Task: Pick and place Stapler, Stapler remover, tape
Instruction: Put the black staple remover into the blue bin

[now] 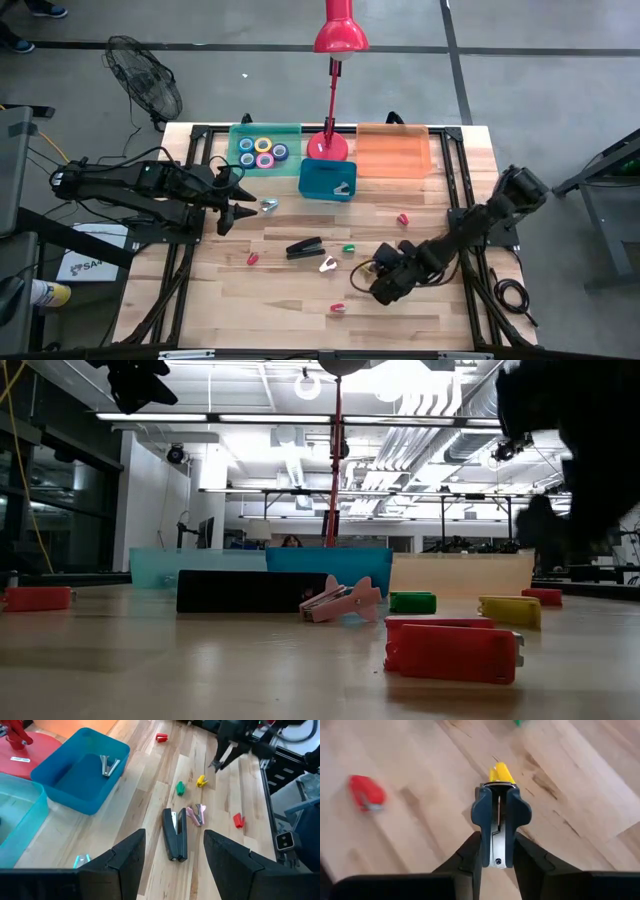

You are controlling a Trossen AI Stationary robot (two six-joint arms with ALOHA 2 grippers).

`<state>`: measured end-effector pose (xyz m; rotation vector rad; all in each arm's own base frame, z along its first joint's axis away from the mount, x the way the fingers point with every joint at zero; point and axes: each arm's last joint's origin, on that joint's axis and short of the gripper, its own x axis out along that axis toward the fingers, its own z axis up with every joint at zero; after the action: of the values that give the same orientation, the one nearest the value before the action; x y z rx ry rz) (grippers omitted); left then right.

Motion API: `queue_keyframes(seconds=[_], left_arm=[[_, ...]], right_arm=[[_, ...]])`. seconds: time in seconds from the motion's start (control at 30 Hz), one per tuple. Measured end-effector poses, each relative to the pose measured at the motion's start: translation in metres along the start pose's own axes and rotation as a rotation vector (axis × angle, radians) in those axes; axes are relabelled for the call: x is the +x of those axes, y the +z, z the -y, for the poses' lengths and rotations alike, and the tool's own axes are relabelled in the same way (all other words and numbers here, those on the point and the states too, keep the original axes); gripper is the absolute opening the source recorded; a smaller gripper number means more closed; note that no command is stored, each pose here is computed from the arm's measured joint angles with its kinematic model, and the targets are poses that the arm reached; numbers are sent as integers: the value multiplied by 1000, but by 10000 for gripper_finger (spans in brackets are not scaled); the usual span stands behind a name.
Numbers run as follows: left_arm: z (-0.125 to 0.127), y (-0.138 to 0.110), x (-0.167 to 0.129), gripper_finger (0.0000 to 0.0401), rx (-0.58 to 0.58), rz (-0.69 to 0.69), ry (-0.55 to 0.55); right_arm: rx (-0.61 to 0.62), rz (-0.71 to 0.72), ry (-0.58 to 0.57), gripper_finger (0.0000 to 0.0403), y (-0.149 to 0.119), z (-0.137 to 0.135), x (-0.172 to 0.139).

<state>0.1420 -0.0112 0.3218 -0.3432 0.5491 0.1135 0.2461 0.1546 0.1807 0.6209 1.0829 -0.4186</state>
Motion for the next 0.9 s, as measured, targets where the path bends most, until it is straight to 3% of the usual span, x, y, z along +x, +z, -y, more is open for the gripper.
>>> queue_keyframes(seconds=[0.2,0.57,0.9], left_arm=[[-1,0,0,198,-16,11,21],[-2,1,0,198,-95,41,77],[-4,3,4,198,-177,76,169]], right_arm=[[-12,96,52,75,44,18,-26],[-144,258,146,75,145,70,-25],[-262,457,103,75,204,127,-32]])
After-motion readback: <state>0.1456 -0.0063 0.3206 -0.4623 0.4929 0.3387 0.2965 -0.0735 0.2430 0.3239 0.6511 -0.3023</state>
